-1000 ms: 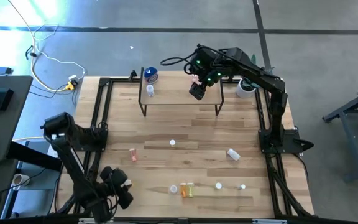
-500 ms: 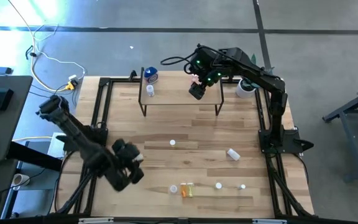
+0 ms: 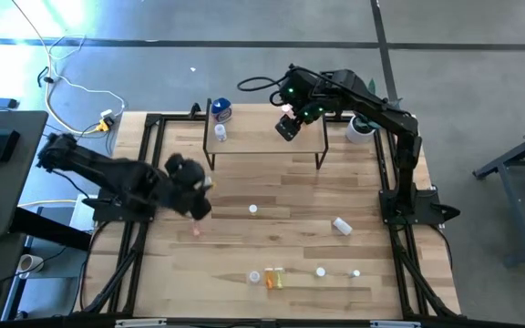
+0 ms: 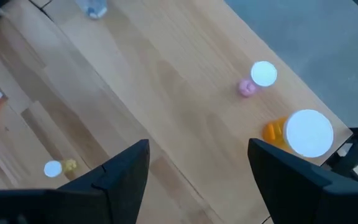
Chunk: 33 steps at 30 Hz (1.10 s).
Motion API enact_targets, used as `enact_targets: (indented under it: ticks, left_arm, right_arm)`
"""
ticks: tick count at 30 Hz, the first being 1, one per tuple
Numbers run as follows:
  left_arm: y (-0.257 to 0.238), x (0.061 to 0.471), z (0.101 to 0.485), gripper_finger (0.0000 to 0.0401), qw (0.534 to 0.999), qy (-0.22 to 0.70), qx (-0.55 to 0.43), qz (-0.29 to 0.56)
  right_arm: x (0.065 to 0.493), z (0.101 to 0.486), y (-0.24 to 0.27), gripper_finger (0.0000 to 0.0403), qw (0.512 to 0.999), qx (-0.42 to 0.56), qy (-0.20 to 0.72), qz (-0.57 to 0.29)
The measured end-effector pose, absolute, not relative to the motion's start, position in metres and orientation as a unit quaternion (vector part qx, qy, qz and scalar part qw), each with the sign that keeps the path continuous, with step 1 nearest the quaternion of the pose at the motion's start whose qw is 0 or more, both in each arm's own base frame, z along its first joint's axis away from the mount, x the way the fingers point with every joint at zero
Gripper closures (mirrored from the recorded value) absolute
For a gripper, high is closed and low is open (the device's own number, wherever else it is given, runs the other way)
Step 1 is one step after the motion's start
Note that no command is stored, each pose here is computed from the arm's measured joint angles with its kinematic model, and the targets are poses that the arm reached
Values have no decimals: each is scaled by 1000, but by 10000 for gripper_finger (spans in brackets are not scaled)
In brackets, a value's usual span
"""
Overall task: Pick and place medicine bottles onto shelf by color
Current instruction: Put the left small orange pill bottle on the shelf
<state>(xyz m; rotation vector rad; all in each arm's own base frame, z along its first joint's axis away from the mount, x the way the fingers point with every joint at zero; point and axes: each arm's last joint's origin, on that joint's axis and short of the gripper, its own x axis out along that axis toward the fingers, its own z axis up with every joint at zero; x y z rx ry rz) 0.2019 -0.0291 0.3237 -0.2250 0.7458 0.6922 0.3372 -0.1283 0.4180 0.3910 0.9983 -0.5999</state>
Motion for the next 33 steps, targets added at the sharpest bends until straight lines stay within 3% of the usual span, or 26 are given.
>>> enact_targets:
  ticks: [12, 33]
  left_arm:
    - [45, 203, 348, 290, 881, 314, -43, 350]
    - [153, 193, 360, 290, 890, 248, -63, 377]
  right_arm:
    - [337, 418, -128, 139, 812, 205, 460, -294]
    - [339, 419, -130, 139, 817, 198, 448, -303]
